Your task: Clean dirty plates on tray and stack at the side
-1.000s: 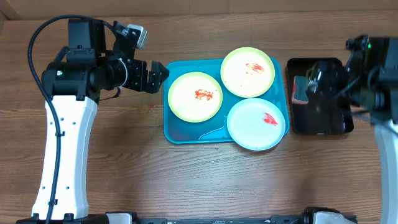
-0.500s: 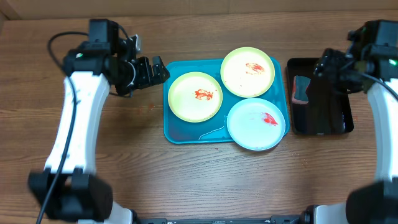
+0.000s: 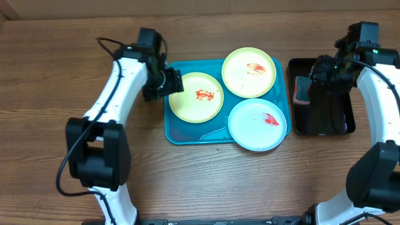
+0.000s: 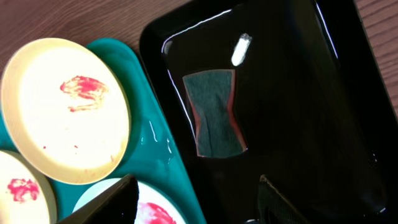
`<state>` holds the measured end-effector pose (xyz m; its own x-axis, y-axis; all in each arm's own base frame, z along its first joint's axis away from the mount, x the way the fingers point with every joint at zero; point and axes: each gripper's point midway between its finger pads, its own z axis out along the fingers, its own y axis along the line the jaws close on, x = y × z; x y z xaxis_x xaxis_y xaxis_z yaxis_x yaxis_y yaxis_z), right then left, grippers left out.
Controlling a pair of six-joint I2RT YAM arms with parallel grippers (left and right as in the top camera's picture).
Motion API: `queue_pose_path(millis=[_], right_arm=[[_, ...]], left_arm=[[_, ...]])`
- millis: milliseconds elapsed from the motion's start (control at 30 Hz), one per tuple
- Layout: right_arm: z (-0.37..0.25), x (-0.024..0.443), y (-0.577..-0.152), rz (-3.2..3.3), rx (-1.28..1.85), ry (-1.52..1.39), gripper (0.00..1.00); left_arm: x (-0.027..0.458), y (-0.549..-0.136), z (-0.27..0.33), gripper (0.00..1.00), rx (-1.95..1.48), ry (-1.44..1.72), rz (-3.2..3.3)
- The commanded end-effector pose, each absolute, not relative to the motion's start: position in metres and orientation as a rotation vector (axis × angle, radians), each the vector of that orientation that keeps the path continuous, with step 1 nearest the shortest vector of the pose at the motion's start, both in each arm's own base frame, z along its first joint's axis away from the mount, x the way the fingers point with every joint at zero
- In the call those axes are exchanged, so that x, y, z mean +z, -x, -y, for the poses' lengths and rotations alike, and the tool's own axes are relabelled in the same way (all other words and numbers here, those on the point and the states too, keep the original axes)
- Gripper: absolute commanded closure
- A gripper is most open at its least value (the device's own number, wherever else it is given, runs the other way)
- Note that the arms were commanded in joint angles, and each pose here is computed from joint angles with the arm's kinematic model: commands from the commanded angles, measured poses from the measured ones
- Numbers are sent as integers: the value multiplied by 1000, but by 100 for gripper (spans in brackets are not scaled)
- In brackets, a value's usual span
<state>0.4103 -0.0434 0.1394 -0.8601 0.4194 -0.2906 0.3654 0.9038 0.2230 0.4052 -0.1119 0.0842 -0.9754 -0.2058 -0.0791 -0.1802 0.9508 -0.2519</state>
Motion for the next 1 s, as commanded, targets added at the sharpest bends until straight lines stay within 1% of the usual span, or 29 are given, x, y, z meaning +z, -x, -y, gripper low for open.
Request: queue_pose_path(millis=[0,67,267,367,433,533,600,733,967], right_arm=[[48,124,-419,-2755,219,-596,39],[50,111,-421,-2780,190,-605,46],[43,81,-429,-2837,155,-523,47],[38,68,-436,-2850,131,-461,50],[35,58,-440,-2863,116,-419,54],[37,46,-439,-2885,72,-422,61],[39,41,-438,-2898,53,-426,65],[45,34,-438,-2904,1,-432,65],[44,19,-435,-2896,8,-430,66]], left_arm=[[75,-403,101,21,-234,402,-3000],[75,-403,100,21,-220,421,-2997],[75,-405,98,20,-221,426,-2993],[76,-406,98,19,-224,426,-2989],[76,-405,98,18,-223,426,-2992],[75,-403,98,17,-222,428,-3000],[75,-402,98,16,-221,429,-3005],[75,-402,98,16,-222,429,-3003],[75,-403,98,14,-223,428,-3002]])
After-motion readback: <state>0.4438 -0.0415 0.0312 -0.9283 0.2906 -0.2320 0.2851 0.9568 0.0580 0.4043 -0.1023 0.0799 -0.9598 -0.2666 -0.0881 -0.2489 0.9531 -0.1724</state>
